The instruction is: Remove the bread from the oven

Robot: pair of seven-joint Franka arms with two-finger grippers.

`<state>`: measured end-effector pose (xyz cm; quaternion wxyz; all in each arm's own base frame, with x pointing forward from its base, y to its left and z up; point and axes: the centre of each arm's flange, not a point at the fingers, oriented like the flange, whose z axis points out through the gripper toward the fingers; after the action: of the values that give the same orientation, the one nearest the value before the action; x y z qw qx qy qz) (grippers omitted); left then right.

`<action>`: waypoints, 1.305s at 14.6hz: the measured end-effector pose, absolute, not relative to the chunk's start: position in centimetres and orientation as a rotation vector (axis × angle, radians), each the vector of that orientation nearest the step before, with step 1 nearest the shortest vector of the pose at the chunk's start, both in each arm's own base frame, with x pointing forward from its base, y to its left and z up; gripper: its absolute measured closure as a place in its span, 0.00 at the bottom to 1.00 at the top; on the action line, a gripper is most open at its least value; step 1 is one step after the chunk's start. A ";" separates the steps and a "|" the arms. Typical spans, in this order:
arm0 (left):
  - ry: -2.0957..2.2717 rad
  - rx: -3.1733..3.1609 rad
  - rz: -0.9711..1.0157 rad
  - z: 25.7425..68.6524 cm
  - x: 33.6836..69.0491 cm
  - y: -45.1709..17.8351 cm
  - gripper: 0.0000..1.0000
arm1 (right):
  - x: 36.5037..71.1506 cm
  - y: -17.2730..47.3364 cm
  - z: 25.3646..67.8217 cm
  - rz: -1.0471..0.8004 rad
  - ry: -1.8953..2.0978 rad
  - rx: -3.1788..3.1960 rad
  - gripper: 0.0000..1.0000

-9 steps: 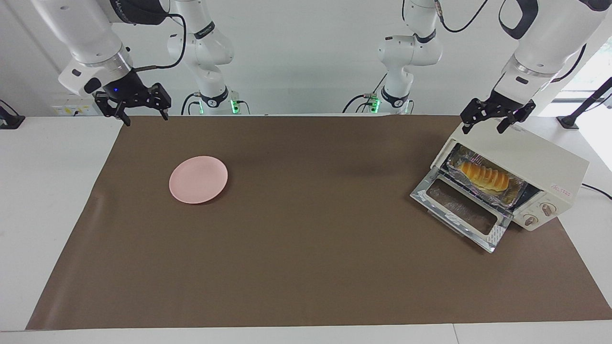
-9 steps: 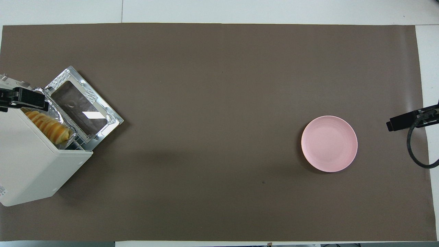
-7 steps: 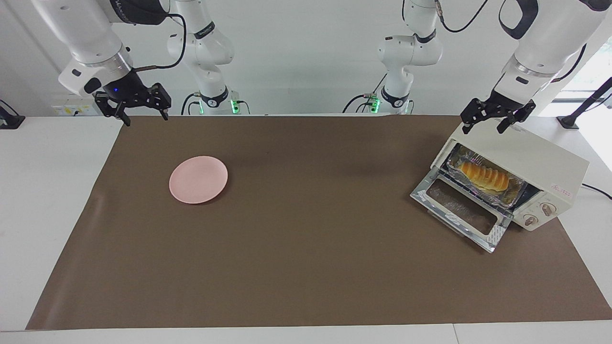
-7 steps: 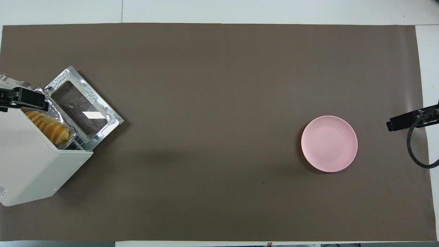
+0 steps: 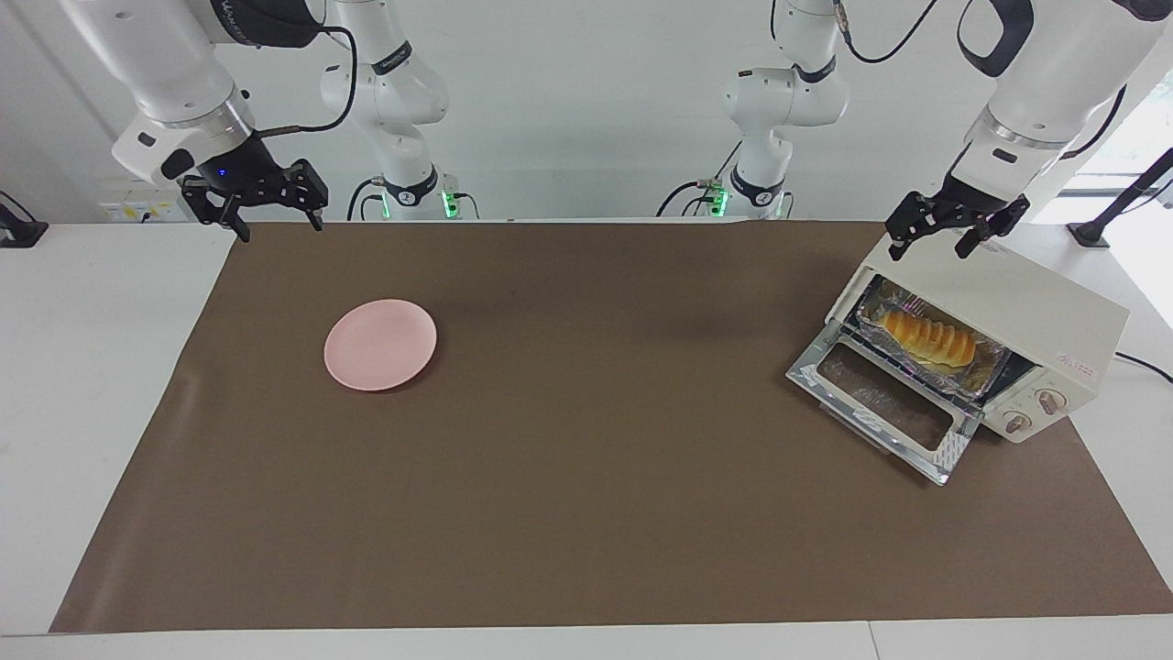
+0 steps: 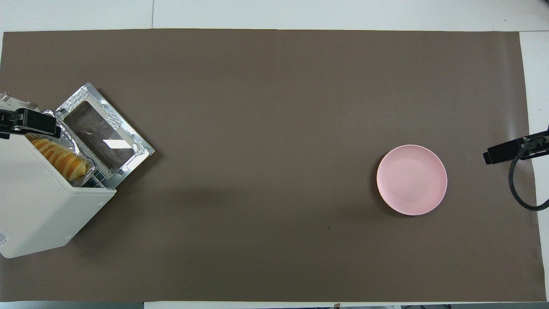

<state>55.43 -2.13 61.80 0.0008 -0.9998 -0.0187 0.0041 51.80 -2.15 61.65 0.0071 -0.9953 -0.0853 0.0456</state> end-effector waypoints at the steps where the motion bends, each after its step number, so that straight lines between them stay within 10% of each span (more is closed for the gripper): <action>1: -0.166 -3.136 0.006 61.3 56.0 -2.2 0.00 | 51.8 -2.2 61.7 0.143 -0.267 -3.113 0.00; 10: -0.680 -2.960 -0.020 50.1 65.2 -0.8 0.00 | 51.8 -2.2 61.7 0.143 -0.267 -3.113 0.00; 19: -0.782 -2.897 -0.006 41.7 64.5 1.9 0.00 | 51.8 -2.2 61.7 0.143 -0.267 -3.113 0.00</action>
<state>64.45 1.91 41.74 0.0702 -0.9630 -0.2601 -0.0021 51.80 -2.15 61.65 0.0071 -0.9953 -0.0854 0.0456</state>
